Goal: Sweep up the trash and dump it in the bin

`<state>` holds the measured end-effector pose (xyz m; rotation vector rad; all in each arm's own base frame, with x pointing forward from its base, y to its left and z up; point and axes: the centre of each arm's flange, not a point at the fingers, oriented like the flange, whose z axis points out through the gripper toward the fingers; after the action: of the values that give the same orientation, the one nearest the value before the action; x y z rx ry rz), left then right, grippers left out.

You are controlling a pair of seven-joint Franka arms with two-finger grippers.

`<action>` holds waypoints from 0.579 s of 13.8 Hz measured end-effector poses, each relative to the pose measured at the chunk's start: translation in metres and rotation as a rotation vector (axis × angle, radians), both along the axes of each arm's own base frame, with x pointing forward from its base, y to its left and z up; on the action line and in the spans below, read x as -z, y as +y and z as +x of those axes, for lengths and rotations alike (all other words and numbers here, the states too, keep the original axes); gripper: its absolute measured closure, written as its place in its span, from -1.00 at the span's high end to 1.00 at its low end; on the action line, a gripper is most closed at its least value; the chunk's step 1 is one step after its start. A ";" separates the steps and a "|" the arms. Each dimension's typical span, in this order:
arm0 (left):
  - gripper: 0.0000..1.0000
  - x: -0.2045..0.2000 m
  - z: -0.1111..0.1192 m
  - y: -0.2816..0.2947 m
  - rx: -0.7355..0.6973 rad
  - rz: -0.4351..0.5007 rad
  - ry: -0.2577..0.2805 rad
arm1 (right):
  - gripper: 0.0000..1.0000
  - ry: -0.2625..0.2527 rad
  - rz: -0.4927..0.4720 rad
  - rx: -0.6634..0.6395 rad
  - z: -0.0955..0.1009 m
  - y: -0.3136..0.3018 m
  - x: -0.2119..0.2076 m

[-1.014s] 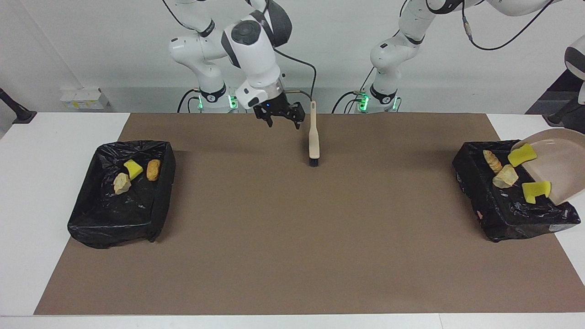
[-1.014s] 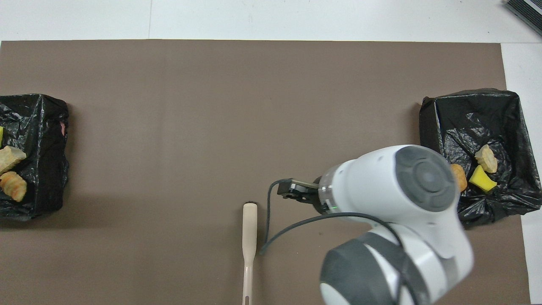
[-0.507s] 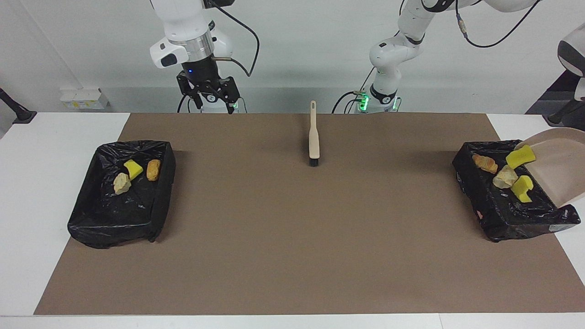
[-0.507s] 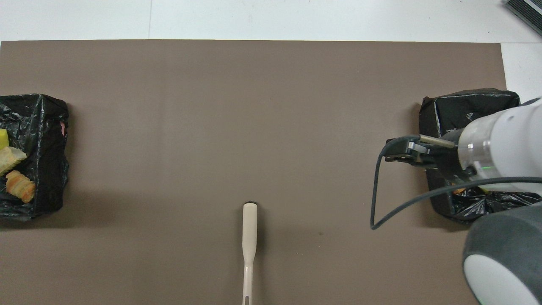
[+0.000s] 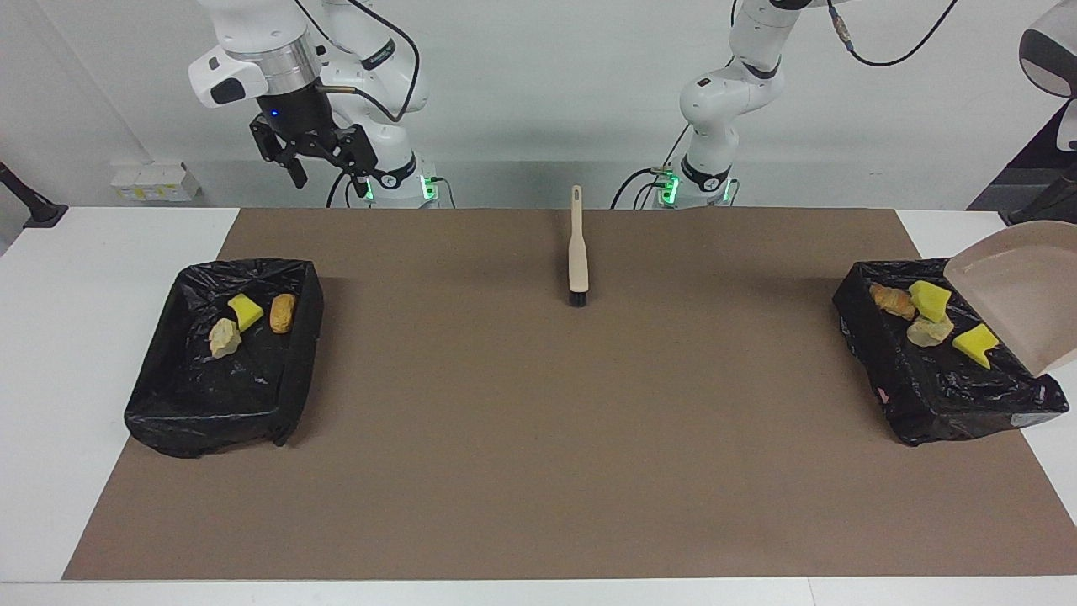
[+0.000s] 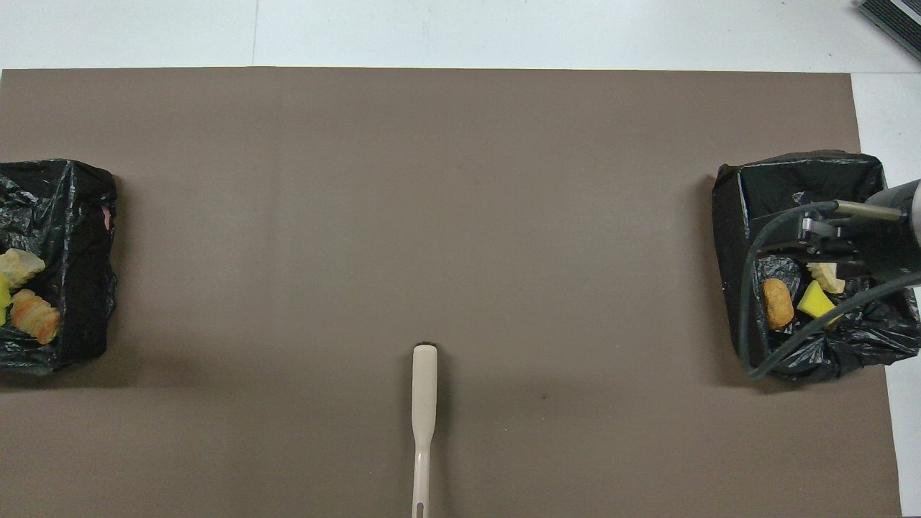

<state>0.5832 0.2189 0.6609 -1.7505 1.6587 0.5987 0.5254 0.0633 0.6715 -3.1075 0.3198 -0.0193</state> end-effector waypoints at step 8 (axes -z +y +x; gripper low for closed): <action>-0.35 0.026 -0.011 -0.078 -0.316 -0.606 -0.185 | 1.00 -0.003 -0.003 -0.025 0.006 -0.007 0.000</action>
<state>0.5719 0.1404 0.6350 -2.4437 1.5370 0.0463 0.5316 0.0566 0.6713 -3.1135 0.2811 -0.0234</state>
